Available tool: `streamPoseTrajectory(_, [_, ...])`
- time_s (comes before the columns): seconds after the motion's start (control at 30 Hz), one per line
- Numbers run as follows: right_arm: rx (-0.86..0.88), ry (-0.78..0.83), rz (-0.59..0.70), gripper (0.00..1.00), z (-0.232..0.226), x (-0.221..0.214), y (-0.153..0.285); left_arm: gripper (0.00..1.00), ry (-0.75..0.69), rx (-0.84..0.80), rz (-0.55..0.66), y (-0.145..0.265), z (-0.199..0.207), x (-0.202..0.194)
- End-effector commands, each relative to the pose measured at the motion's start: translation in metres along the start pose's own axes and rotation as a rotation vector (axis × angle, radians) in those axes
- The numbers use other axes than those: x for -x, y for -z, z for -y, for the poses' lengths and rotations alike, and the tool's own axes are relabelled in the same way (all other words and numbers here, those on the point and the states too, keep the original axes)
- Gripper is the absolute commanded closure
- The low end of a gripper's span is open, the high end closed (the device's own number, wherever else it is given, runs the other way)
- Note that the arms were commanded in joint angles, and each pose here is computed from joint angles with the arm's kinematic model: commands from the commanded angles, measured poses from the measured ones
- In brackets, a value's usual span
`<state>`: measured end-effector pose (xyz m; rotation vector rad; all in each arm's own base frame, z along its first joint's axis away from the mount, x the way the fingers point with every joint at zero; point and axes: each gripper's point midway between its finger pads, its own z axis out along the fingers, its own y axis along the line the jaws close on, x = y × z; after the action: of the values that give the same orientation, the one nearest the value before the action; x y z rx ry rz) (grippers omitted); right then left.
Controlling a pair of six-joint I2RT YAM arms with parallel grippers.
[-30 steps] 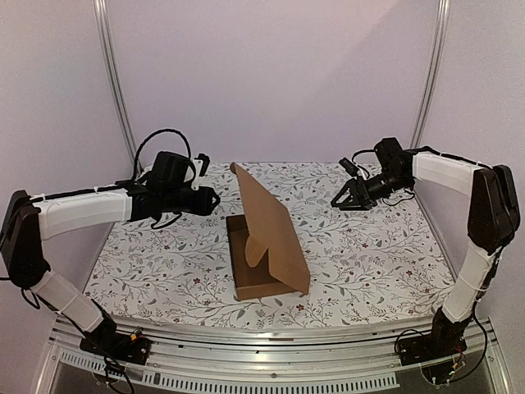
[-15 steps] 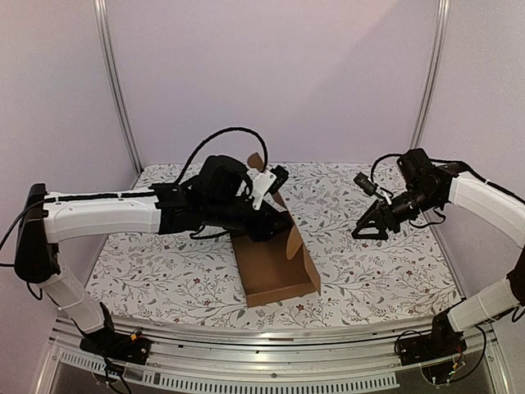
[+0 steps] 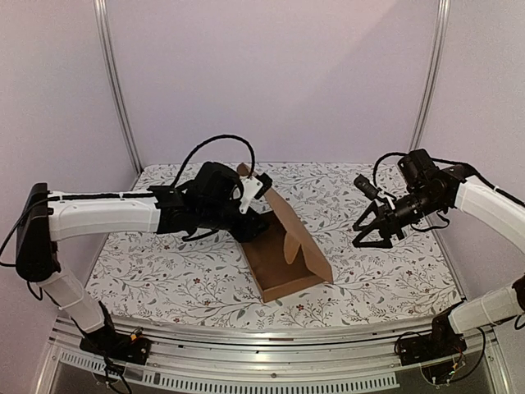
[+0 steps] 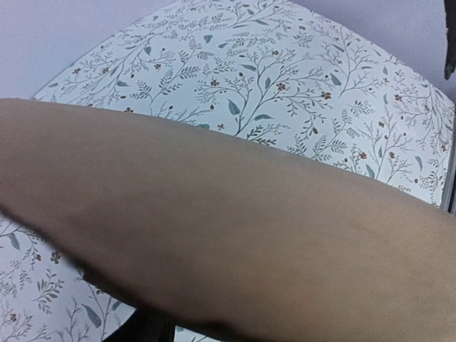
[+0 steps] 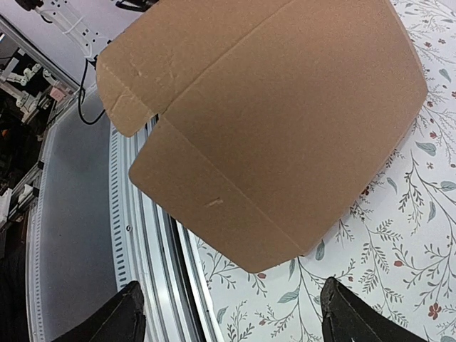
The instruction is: Fold the paper box
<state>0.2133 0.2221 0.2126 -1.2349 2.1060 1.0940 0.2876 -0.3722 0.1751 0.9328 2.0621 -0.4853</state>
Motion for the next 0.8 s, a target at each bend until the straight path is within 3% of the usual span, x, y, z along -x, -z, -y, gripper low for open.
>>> streamPoseTrajectory(0.0, [0.044,0.018,0.001,0.16,-0.010,-0.001,-0.005,0.50,-0.095,0.046,-0.009,-0.010,-0.031,0.028])
streamPoseTrajectory(0.2, [0.043,0.026,0.000,0.12,-0.012,0.000,-0.003,0.50,-0.179,-0.095,0.067,-0.015,0.011,0.109])
streamPoseTrajectory(0.3, [0.030,0.038,0.003,0.01,-0.014,0.003,0.001,0.50,-0.172,-0.088,0.087,-0.024,0.014,0.128])
streamPoseTrajectory(0.43, [0.045,0.051,0.021,0.01,-0.021,0.009,0.005,0.50,-0.156,0.019,0.036,-0.042,-0.009,0.117])
streamPoseTrajectory(0.57, [0.030,0.060,0.034,0.01,-0.019,0.014,0.007,0.50,-0.146,0.054,-0.044,-0.037,-0.022,0.073])
streamPoseTrajectory(0.67, [0.019,0.076,0.066,0.01,-0.027,0.034,0.014,0.49,-0.124,0.050,0.009,-0.026,-0.033,0.057])
streamPoseTrajectory(0.77, [-0.003,0.103,0.079,0.01,-0.032,0.056,0.023,0.49,-0.142,-0.026,0.077,-0.014,-0.020,0.077])
